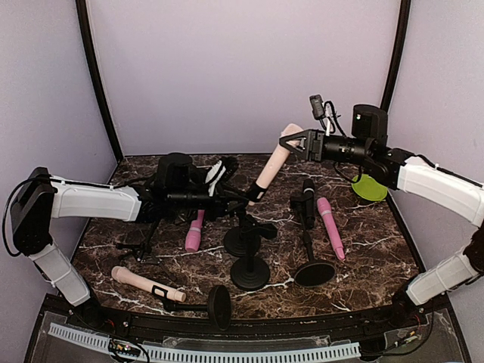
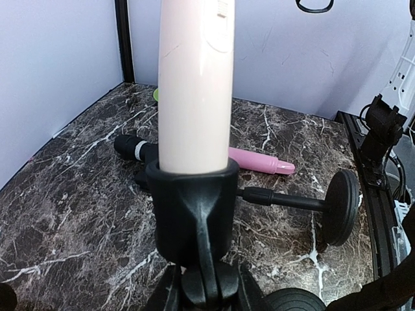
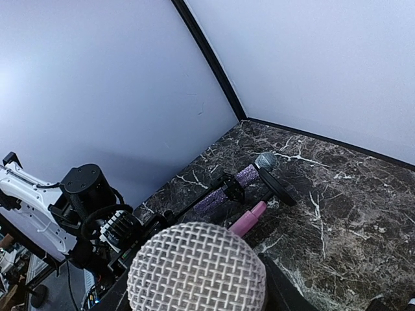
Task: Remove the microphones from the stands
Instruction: Remove the microphone from the microphone stand, then place the microphone at the center of the board, then pick up the microphone stand with the microphone from the center of the board.
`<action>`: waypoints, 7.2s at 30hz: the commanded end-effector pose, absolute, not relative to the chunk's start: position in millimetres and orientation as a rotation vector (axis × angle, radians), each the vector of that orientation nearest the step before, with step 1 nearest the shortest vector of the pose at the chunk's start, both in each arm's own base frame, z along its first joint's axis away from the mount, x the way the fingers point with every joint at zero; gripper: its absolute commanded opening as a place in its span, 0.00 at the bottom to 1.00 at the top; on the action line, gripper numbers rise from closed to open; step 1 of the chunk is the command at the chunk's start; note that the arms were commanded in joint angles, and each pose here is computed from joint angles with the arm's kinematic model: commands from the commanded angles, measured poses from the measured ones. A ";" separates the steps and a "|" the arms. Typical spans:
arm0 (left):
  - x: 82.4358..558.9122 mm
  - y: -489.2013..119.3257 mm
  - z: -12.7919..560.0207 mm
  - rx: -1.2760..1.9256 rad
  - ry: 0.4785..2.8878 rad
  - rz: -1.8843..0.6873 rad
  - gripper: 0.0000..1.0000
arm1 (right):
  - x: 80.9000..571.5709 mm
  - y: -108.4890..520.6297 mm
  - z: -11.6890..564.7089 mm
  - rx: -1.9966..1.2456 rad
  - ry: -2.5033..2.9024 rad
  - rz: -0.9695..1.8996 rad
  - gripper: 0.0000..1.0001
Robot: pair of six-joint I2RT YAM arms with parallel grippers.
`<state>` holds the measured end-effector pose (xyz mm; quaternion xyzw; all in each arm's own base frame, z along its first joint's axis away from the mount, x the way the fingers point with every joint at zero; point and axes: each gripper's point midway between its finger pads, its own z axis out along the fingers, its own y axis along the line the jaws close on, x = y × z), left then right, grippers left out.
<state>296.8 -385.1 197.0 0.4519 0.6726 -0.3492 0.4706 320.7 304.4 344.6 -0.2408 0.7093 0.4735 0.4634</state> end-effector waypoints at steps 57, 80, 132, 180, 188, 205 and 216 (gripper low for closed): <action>292.4 -356.6 126.2 1.084 1.974 -0.790 0.07 | 316.4 196.7 444.8 -0.328 1.515 0.717 0.13; 324.0 -273.2 310.6 0.621 1.808 -0.771 0.89 | 316.5 65.5 232.4 0.002 2.352 -0.169 0.16; 309.9 -223.3 249.0 0.664 1.994 -0.652 0.90 | 447.9 96.5 33.6 0.154 2.661 0.415 0.55; 309.7 -193.9 279.9 0.541 1.837 -0.512 0.89 | 269.3 233.0 80.7 -0.055 2.695 0.712 0.80; 310.3 -193.8 277.5 0.540 1.845 -0.507 0.89 | 264.3 241.0 58.7 -0.079 2.743 0.633 0.78; 310.6 -193.0 276.5 0.539 1.852 -0.502 0.89 | 255.1 244.0 48.6 -0.070 2.758 0.565 0.37; 316.0 -188.3 277.2 0.533 1.847 -0.450 0.89 | 268.6 241.4 82.0 -0.063 2.611 0.580 0.00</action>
